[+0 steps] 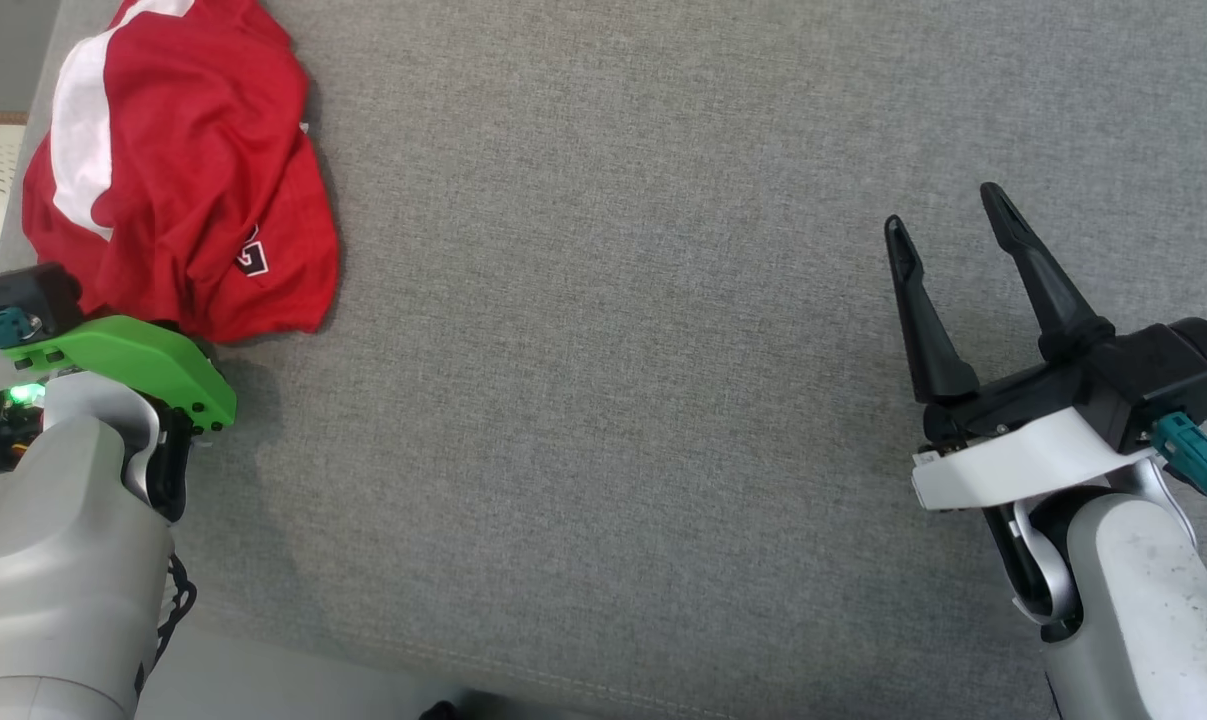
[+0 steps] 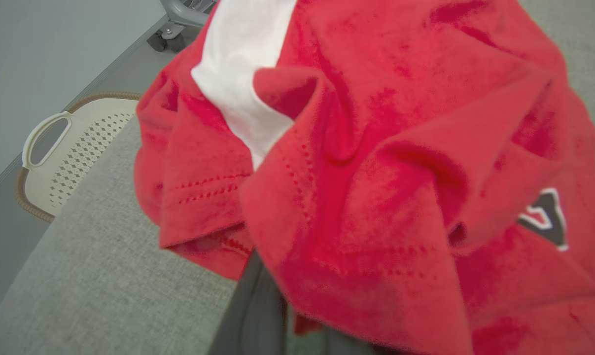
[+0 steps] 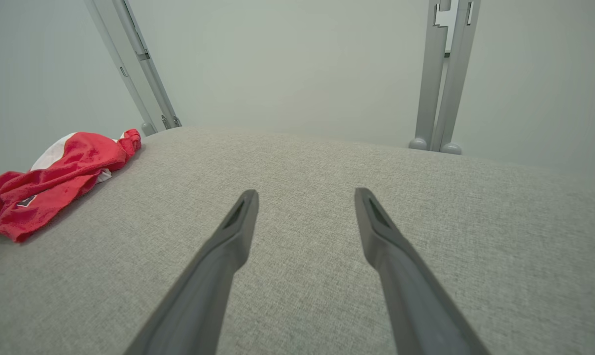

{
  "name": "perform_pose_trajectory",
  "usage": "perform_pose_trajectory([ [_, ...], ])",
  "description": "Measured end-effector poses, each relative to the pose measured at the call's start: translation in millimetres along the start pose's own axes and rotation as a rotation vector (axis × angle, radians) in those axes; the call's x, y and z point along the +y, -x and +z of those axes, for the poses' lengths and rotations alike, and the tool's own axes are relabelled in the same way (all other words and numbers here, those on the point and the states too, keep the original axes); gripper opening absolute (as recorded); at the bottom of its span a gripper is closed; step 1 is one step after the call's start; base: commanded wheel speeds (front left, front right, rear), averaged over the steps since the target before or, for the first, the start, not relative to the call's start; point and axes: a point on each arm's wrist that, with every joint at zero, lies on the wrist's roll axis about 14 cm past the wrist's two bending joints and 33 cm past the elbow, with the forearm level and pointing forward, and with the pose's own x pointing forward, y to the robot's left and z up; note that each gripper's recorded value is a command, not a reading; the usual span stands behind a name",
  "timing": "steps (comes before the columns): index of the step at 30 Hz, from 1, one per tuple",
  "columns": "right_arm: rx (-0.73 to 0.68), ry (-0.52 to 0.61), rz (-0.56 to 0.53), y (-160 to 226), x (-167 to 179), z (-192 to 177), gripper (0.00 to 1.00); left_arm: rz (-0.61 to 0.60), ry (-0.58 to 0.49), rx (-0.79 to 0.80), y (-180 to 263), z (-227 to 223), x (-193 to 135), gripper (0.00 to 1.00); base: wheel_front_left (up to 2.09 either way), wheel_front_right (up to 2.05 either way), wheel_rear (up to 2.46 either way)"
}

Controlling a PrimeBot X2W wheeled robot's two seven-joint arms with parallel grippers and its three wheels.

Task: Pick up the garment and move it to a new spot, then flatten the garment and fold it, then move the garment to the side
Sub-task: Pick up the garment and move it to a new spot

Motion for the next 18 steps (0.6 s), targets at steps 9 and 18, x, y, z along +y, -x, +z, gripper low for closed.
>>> perform_pose_trajectory([
  [9, -0.034, -0.022, 0.016, 1.5, 15.7, 10.8, 1.0, -0.076, -0.003, -0.149, 14.8, 41.3, -10.5, 0.0, 0.0, 0.0, 0.0],
  [18, -0.1, -0.037, 0.007, 9.4, 27.1, 36.0, 1.0, -0.322, -0.096, -0.326, 53.9, 80.3, -79.7, 0.0, 0.0, 0.0, 0.0],
])
